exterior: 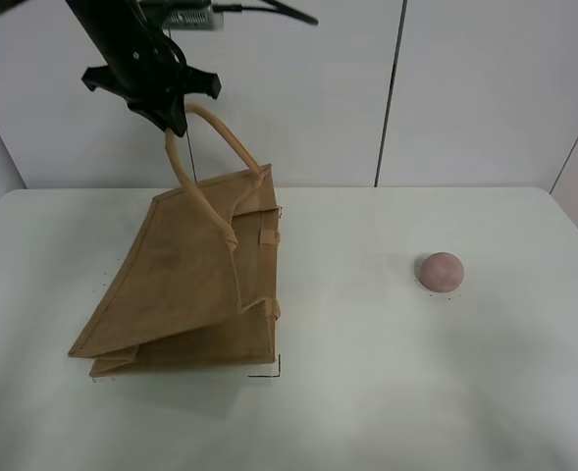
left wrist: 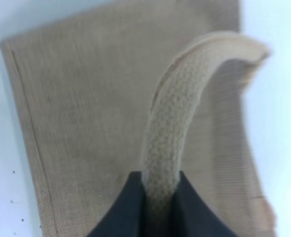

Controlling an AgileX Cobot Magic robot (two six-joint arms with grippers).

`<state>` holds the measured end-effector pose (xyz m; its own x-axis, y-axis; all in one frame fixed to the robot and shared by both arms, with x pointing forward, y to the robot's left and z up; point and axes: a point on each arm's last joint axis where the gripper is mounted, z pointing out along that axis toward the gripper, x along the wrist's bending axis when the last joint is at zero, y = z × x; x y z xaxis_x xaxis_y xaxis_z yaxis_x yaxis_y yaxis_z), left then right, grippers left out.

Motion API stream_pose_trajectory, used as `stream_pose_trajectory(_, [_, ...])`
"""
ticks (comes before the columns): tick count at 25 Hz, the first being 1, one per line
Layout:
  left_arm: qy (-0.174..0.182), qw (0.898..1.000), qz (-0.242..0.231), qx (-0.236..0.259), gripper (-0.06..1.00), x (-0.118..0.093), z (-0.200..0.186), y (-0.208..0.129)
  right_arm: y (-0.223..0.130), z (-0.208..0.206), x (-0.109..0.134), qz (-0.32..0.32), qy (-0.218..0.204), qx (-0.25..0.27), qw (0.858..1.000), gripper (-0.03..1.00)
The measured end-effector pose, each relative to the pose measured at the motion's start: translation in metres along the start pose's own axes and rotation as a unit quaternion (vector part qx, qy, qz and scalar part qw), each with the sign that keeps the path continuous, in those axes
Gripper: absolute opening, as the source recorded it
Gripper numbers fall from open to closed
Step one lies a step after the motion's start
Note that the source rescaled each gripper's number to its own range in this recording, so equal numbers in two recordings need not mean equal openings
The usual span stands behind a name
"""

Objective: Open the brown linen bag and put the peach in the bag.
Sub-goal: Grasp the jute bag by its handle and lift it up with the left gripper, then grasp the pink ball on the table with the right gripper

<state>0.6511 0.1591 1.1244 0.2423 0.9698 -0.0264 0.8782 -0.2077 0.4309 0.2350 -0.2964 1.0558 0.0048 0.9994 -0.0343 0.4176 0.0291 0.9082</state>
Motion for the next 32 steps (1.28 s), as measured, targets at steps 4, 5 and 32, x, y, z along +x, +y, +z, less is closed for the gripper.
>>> stream_pose_trajectory(4, [-0.018, 0.999, -0.003, -0.043, 0.0, -0.002, -0.044, -0.004, 0.0, 0.0, 0.0, 0.0, 0.0, 0.0, 1.0, 1.0])
stream_pose_trajectory(5, [-0.021, 0.998, -0.003, -0.051, 0.0, -0.002, -0.052, -0.005, 0.0, 0.0, 0.0, 0.0, 0.0, 0.0, 1.0, 1.0])
stream_pose_trajectory(32, [-0.083, 0.994, -0.01, -0.068, 0.0, -0.011, -0.08, -0.014, 0.026, 0.01, -0.001, 0.002, 0.007, 0.046, 0.999, 1.0])
